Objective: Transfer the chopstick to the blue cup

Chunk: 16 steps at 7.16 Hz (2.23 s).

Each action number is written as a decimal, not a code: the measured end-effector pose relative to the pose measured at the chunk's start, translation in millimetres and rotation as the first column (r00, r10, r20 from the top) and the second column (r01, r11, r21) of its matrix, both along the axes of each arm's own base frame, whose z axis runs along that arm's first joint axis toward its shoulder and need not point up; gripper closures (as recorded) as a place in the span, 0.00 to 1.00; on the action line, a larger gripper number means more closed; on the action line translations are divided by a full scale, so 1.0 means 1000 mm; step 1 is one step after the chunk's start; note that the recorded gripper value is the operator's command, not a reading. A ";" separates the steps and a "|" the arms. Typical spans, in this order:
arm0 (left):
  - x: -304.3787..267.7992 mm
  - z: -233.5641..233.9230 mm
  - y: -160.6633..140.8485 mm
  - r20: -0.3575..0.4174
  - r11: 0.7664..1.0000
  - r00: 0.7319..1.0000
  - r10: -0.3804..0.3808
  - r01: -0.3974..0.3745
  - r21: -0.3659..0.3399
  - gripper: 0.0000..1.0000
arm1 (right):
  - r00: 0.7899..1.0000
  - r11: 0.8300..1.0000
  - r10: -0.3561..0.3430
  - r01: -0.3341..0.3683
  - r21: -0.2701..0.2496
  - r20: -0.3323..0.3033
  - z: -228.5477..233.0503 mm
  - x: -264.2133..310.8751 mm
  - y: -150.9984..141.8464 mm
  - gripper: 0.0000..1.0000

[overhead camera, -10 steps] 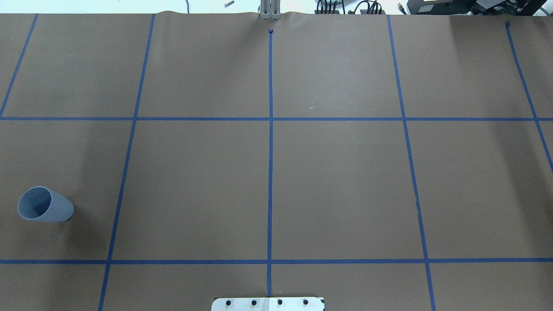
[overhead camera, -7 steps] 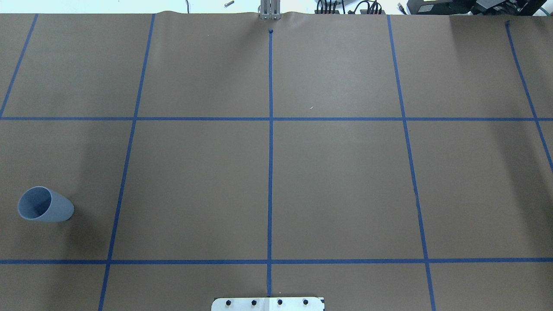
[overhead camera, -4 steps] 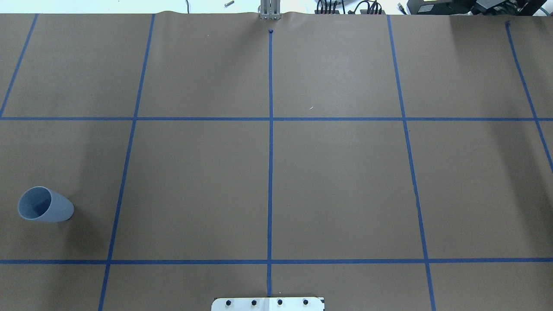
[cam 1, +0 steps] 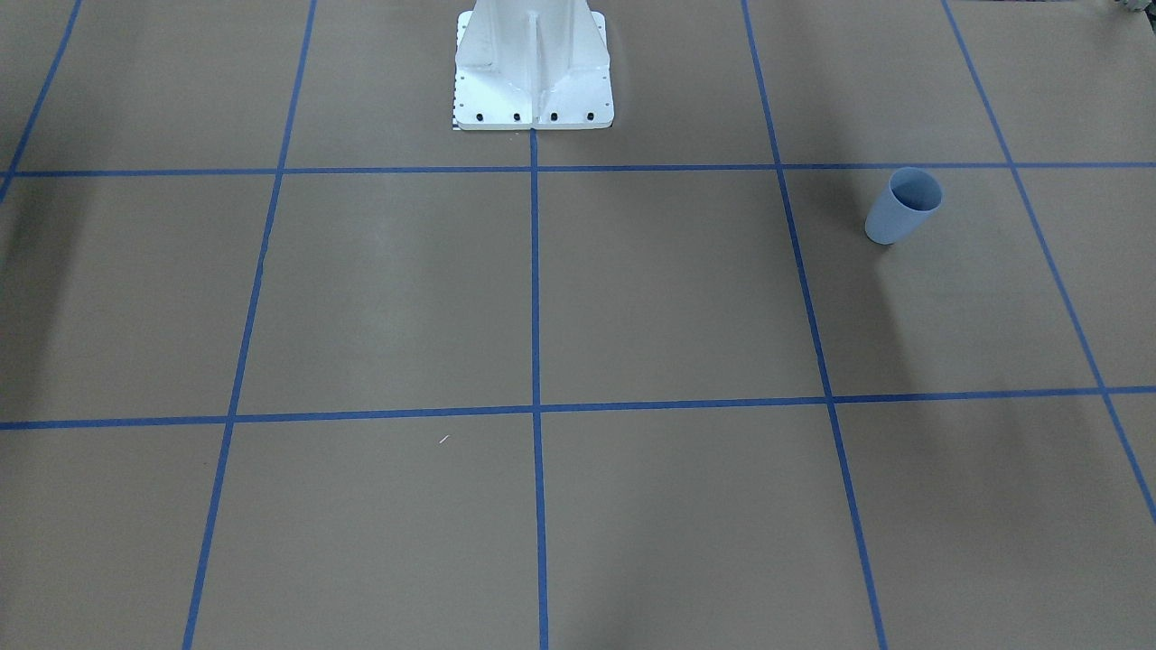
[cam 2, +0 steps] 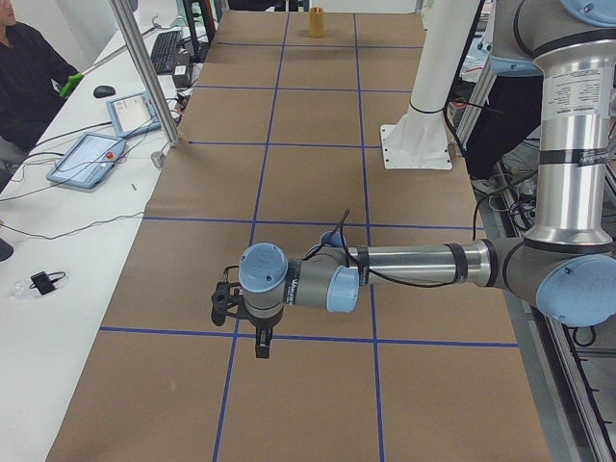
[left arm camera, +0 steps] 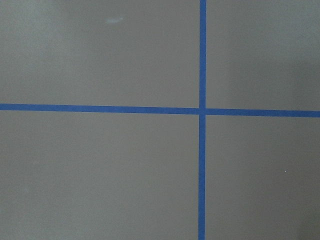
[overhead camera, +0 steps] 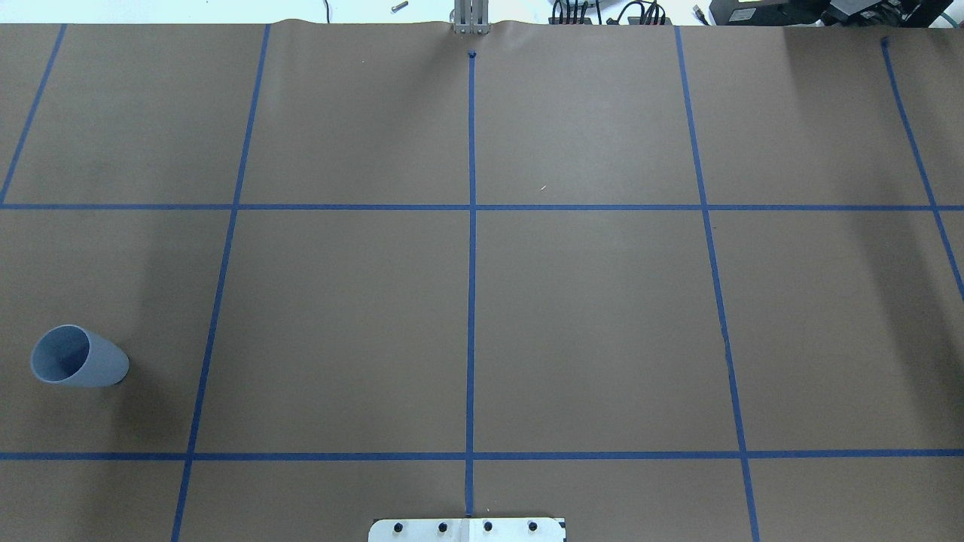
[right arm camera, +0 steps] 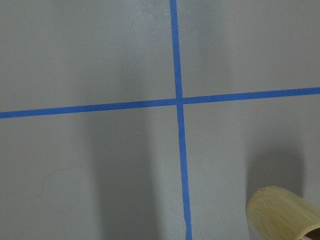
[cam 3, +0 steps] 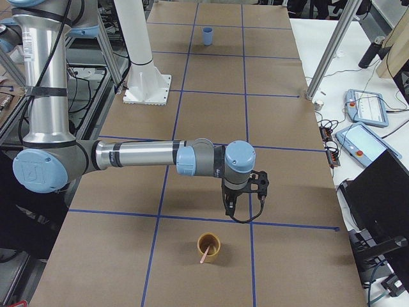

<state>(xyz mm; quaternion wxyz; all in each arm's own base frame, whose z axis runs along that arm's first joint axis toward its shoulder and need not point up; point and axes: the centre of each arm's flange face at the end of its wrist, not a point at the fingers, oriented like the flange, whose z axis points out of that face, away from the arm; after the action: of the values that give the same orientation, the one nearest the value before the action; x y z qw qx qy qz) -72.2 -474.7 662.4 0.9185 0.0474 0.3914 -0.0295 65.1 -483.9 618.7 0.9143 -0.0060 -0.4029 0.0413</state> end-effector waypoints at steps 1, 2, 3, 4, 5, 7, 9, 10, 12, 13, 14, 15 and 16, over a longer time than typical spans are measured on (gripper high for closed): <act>0.000 -0.001 0.000 -0.001 1.000 1.000 0.002 -0.002 0.008 0.02 | 1.000 1.000 -0.002 0.002 0.000 -0.004 0.000 -0.001 0.000 0.00; 0.000 -0.002 0.000 -0.004 1.000 1.000 0.002 -0.002 0.014 0.02 | 1.000 1.000 -0.009 0.009 0.003 -0.007 -0.001 -0.004 -0.003 0.00; 0.001 -0.001 0.001 -0.006 1.000 1.000 0.002 -0.002 0.015 0.02 | 1.000 1.000 -0.023 0.023 0.014 -0.012 -0.007 -0.011 -0.010 0.00; 0.002 -0.004 -0.002 -0.007 1.000 1.000 0.005 -0.005 0.022 0.02 | 0.999 0.999 -0.029 0.030 0.028 -0.018 -0.014 -0.014 -0.019 0.00; 0.008 -0.012 -0.011 -0.006 0.999 1.000 0.018 -0.018 0.037 0.02 | 0.999 0.999 -0.032 0.033 0.040 -0.026 -0.020 -0.015 -0.026 0.00; 0.037 -0.018 -0.021 -0.001 0.996 0.997 0.075 -0.074 0.049 0.02 | 0.999 0.999 -0.037 0.038 0.025 -0.030 -0.008 -0.015 -0.018 0.00; 0.049 -0.014 -0.014 0.003 0.993 0.995 0.102 -0.102 0.055 0.02 | 0.999 0.999 -0.038 0.038 0.012 -0.030 0.000 -0.016 -0.013 0.00; 0.050 -0.018 -0.004 0.001 0.992 0.995 0.103 -0.103 0.073 0.02 | 0.999 0.999 -0.038 0.038 0.008 -0.031 0.001 -0.016 -0.013 0.00; 0.063 -0.053 0.017 -0.025 0.997 0.998 0.056 -0.055 0.062 0.02 | 0.999 0.999 -0.033 0.033 -0.016 -0.029 0.004 -0.022 -0.017 0.00; 0.082 -0.077 0.024 -0.047 0.999 0.998 0.033 -0.031 0.037 0.02 | 0.999 0.999 -0.031 0.030 -0.034 -0.026 0.004 -0.030 -0.019 0.00; 0.107 -0.099 0.029 -0.078 1.000 0.997 0.003 -0.002 0.006 0.02 | 0.999 0.999 -0.033 0.032 -0.041 -0.026 0.003 -0.036 -0.021 0.00; 0.135 -0.111 0.038 -0.112 0.999 0.993 -0.026 0.023 -0.027 0.02 | 0.999 0.999 -0.041 0.040 -0.037 -0.031 0.002 -0.041 -0.023 0.00; 0.164 -0.115 0.052 -0.143 0.998 0.989 -0.039 0.032 -0.053 0.02 | 0.998 0.999 -0.045 0.045 -0.025 -0.034 0.001 -0.044 -0.024 0.00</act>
<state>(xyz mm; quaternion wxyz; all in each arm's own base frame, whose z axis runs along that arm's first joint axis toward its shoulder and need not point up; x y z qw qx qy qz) 91.7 -422.4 547.4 0.8881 0.0288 0.4549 -0.0592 21.0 -508.0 619.7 0.9218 -0.0253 -0.3861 0.0256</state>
